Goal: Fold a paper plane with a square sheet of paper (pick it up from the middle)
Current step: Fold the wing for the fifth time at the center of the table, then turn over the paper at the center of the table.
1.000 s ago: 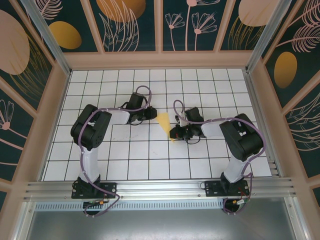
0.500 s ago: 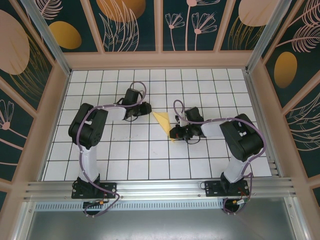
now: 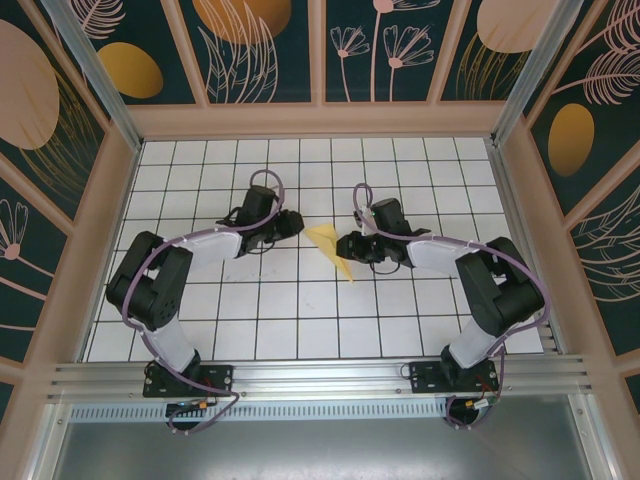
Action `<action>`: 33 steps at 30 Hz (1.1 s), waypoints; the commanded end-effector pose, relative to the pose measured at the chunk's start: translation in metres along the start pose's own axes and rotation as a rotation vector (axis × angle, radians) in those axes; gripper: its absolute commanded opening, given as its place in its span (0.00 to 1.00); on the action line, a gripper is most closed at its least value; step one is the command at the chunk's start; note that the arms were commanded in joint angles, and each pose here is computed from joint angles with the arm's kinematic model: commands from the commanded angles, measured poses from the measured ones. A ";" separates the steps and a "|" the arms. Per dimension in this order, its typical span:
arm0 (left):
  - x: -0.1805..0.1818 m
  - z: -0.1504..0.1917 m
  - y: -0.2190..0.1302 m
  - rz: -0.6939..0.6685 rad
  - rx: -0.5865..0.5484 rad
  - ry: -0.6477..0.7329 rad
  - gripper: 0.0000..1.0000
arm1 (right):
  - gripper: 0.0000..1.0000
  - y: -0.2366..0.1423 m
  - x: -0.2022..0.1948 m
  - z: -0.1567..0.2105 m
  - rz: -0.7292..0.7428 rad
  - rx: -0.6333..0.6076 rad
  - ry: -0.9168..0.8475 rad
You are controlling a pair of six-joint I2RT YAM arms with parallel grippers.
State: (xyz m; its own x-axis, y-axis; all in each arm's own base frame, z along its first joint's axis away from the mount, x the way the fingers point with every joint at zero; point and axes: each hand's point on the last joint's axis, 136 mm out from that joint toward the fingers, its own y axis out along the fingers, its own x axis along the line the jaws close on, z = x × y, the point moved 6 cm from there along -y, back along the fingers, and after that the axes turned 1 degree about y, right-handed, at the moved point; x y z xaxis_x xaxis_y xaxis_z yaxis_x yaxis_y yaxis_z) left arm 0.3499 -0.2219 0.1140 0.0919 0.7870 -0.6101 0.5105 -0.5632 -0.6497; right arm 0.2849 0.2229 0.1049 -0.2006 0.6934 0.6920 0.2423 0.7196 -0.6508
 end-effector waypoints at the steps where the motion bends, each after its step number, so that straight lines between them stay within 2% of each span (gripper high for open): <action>1: -0.018 0.014 0.001 0.024 0.010 -0.016 0.34 | 0.31 -0.008 -0.007 -0.006 0.054 -0.048 0.036; 4: -0.028 0.027 0.007 0.012 0.035 -0.050 0.40 | 0.32 -0.014 -0.016 -0.008 0.100 -0.079 0.067; 8: -0.034 0.043 0.017 -0.136 0.064 -0.105 0.60 | 0.42 -0.022 -0.035 -0.013 0.215 -0.136 0.116; 14: -0.038 0.055 0.026 -0.230 0.067 -0.110 0.66 | 0.63 -0.043 -0.056 -0.027 0.343 -0.240 0.121; 17: -0.043 0.058 0.036 -0.234 0.095 -0.100 0.63 | 0.69 -0.052 -0.061 -0.034 0.363 -0.286 0.112; 20: -0.047 0.062 0.046 -0.237 0.139 -0.094 0.60 | 0.70 -0.055 -0.065 -0.035 0.354 -0.293 0.126; 23: -0.047 0.063 0.045 -0.252 0.137 -0.103 0.55 | 0.70 -0.054 -0.066 -0.032 0.338 -0.284 0.133; 33: -0.043 0.078 0.028 -0.269 0.132 -0.160 0.29 | 0.70 -0.051 -0.065 -0.029 0.323 -0.265 0.133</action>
State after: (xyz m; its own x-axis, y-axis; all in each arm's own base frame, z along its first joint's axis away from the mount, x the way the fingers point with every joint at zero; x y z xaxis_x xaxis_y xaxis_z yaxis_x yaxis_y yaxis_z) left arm 0.3019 -0.2984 0.0825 -0.1358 0.8714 -0.4714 0.3782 -0.3942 -0.8376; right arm 0.3139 0.1391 0.0961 0.0719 0.8623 0.5012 0.4996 0.4038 -0.7664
